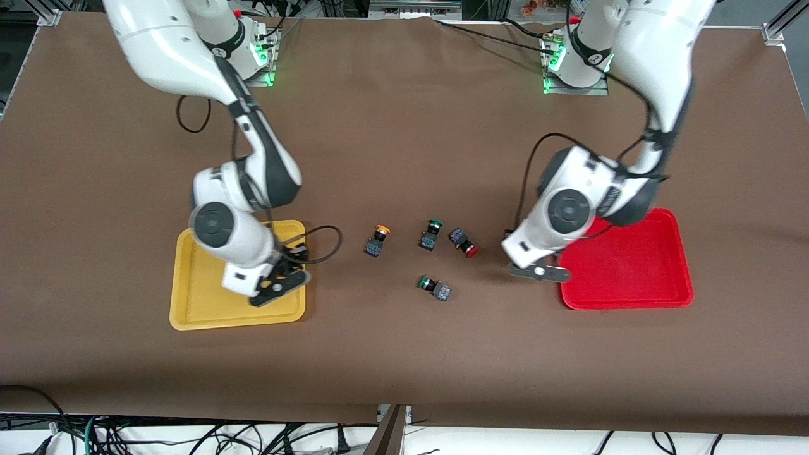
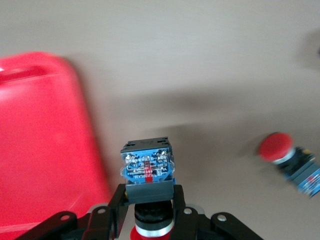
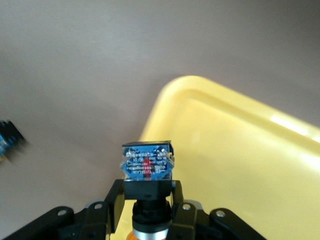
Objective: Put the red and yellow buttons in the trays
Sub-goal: 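Place the orange button in the yellow tray while the left places red in red tray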
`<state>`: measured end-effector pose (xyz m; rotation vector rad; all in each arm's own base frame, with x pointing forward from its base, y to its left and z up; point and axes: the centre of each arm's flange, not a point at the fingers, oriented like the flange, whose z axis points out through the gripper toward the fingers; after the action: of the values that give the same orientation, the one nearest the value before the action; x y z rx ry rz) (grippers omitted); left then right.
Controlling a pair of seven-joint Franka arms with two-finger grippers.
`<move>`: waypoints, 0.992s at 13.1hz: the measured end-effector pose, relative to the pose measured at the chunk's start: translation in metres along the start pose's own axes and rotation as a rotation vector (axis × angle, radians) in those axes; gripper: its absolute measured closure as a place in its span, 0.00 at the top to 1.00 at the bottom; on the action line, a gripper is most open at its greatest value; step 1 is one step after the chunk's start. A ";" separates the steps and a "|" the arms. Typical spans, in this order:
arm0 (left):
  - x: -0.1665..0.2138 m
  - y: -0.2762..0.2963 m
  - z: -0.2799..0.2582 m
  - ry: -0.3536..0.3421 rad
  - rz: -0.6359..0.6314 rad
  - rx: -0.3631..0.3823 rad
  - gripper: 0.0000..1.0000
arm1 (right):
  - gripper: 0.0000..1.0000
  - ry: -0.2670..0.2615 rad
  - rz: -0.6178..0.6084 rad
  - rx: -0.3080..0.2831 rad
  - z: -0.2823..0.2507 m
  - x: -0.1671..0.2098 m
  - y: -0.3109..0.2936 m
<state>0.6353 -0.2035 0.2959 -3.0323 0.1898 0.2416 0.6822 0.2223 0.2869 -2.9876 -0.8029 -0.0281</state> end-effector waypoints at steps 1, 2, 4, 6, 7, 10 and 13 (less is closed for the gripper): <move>0.002 -0.036 -0.019 -0.016 0.000 0.010 0.40 | 0.42 -0.007 -0.032 -0.004 -0.005 -0.009 0.027; 0.005 -0.075 -0.023 -0.027 0.008 0.025 0.40 | 0.42 -0.024 -0.042 -0.003 0.001 -0.020 0.050; 0.008 -0.148 0.006 -0.074 0.004 0.035 0.40 | 0.42 -0.062 -0.026 0.006 0.031 -0.042 0.082; 0.011 -0.191 0.056 -0.123 -0.017 0.007 0.40 | 0.46 -0.063 -0.004 0.006 0.061 -0.055 0.094; 0.013 -0.197 0.078 -0.134 -0.020 -0.005 0.40 | 0.46 -0.059 0.016 0.017 0.069 -0.059 0.097; 0.017 -0.184 0.107 -0.153 -0.002 -0.020 0.44 | 0.75 -0.041 0.105 0.092 0.048 -0.049 0.090; 0.018 -0.181 0.103 -0.146 0.003 -0.021 0.76 | 0.99 -0.047 0.251 0.116 0.012 -0.024 0.044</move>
<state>0.6612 -0.0163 0.2068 -3.0187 0.1815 0.4655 0.6836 0.1734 0.2723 -2.9625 -0.4111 0.0945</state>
